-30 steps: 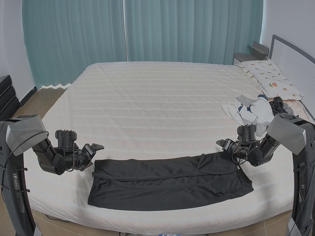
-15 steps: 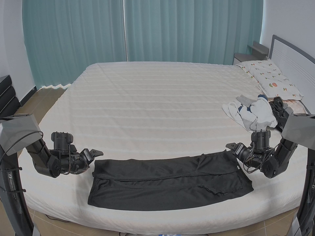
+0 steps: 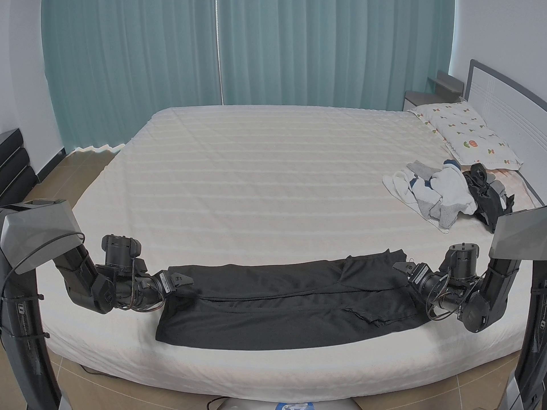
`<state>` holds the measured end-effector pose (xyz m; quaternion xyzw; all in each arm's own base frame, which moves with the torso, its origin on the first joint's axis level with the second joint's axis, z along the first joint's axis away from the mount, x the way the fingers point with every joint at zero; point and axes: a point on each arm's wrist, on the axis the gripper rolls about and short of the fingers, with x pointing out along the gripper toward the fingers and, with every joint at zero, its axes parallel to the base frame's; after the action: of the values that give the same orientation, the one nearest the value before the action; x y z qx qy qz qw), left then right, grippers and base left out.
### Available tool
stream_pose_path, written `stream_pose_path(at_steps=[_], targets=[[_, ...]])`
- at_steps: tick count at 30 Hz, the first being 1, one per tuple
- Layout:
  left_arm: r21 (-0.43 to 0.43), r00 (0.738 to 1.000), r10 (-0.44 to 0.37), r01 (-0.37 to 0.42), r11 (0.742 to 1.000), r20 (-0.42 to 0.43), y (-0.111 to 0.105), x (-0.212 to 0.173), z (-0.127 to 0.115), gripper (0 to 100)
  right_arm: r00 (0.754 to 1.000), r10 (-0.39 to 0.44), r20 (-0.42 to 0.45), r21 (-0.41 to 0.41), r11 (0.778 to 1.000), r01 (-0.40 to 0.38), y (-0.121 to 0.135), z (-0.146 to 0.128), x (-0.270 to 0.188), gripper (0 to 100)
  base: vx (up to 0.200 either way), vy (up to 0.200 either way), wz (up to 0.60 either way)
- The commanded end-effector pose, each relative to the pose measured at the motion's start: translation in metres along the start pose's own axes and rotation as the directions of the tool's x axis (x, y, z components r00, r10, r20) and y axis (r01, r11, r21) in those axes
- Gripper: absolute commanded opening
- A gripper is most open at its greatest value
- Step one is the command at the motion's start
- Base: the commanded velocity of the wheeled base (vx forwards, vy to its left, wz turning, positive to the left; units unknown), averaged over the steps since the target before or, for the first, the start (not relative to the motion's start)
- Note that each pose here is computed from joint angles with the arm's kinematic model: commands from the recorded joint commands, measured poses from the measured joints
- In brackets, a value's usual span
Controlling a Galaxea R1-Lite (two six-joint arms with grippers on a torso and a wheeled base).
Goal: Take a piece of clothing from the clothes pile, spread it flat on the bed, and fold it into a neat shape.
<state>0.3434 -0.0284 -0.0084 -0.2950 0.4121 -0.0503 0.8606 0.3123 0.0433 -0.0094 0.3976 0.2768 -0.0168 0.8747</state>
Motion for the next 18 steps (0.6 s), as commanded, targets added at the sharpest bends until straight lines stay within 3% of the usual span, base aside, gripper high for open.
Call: stream_pose_path(at_steps=[1, 6, 9, 18], targets=[[0.017, 1.000, 0.011, -0.010, 1.000, -0.011, -0.002, 0.007, -0.004, 100, 1.000, -0.009, -0.017, -0.001, 1.000, 0.009, -0.002, -0.005, 0.001, 100, 0.000, 0.000, 0.00], [0.058, 0.993, 0.107, -0.110, 0.992, 0.050, -0.001, 0.024, -0.001, 100, 1.000, -0.012, -0.018, 0.002, 1.000, 0.012, -0.003, -0.005, 0.001, 100, 0.000, 0.000, 0.00], [0.083, 0.989, 0.144, -0.147, 0.986, 0.045, 0.001, 0.026, -0.002, 100, 1.000, -0.013, -0.019, 0.002, 1.000, 0.013, -0.003, -0.005, 0.001, 100, 0.000, 0.000, 0.00], [0.113, 0.991, 0.125, -0.129, 0.985, 0.045, -0.011, 0.030, -0.001, 100, 1.000, -0.012, -0.018, 0.002, 1.000, 0.012, -0.003, -0.005, 0.001, 100, 0.000, 0.000, 0.00]])
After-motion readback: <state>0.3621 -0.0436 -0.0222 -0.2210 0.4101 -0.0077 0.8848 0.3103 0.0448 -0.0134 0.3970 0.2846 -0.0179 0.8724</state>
